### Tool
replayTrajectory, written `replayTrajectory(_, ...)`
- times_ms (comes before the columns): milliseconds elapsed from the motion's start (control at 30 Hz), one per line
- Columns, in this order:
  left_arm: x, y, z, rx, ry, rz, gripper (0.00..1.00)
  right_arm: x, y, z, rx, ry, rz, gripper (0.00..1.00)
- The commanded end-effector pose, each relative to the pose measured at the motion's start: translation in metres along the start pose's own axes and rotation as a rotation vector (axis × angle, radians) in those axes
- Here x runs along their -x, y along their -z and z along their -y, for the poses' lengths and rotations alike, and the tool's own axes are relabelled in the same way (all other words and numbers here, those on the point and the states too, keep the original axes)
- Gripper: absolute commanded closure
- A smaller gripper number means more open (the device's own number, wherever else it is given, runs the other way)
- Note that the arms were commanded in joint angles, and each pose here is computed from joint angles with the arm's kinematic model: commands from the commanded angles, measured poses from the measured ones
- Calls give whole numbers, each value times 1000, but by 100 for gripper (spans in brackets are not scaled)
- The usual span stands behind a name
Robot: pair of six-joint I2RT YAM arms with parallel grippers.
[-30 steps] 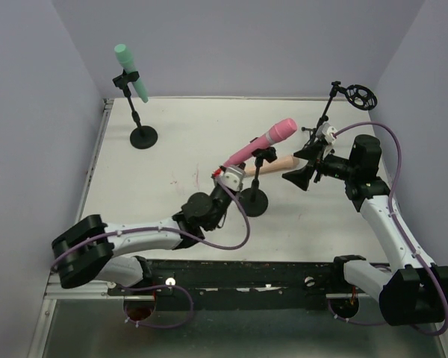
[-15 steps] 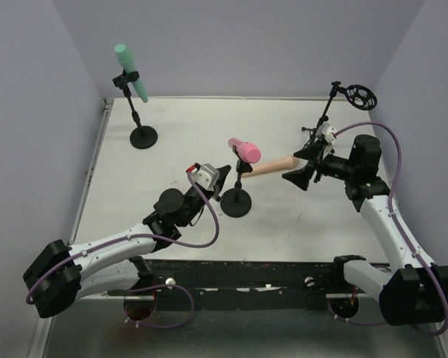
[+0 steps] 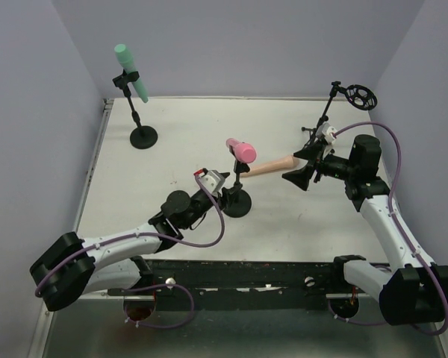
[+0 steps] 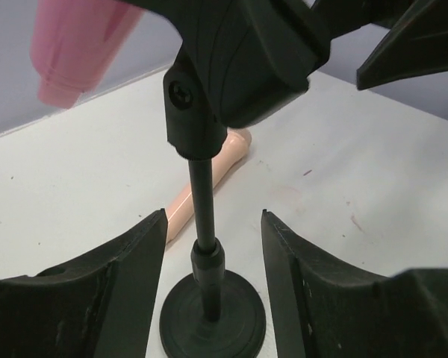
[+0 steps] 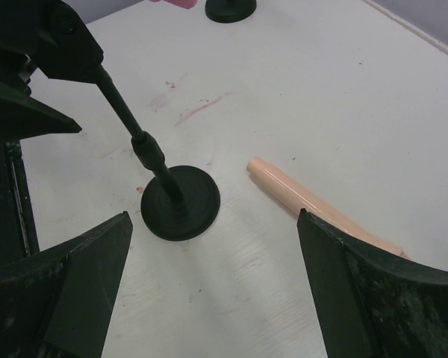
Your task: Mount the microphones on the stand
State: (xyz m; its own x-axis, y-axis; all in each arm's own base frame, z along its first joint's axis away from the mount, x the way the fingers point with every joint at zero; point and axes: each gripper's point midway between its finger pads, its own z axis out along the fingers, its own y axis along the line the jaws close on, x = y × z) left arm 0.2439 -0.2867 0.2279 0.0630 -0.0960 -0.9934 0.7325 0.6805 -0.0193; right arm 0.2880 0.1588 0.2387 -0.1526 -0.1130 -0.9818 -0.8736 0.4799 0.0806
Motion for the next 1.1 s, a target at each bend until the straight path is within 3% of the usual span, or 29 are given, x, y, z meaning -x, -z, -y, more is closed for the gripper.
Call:
replayTrajectory(0,1,-13,-4,-4,15,43,39,0,0,1,3,-2,5,0)
replayTrajectory(200,-1,-35,-2,-13,53,56,43,1,0,0,5,-1,7,0)
replayTrajectory(567,-1,-49,-7,26,91,98,67,2,0,0,10,-3,7,0)
replayTrajectory(633,-2,-52,-7,30,83,92,73,1,0,0,9,-4,6,0)
replayTrajectory(767,0,-55,-6,20,72,88,98,1,0,0,7,-4,5,0)
replayTrajectory(800,1,-55,-6,19,66,91,100,1,0,0,10,-2,4,0)
replayTrajectory(1067,26,-43,-19,59,-20,129,100,1,0,0,10,-2,5,0)
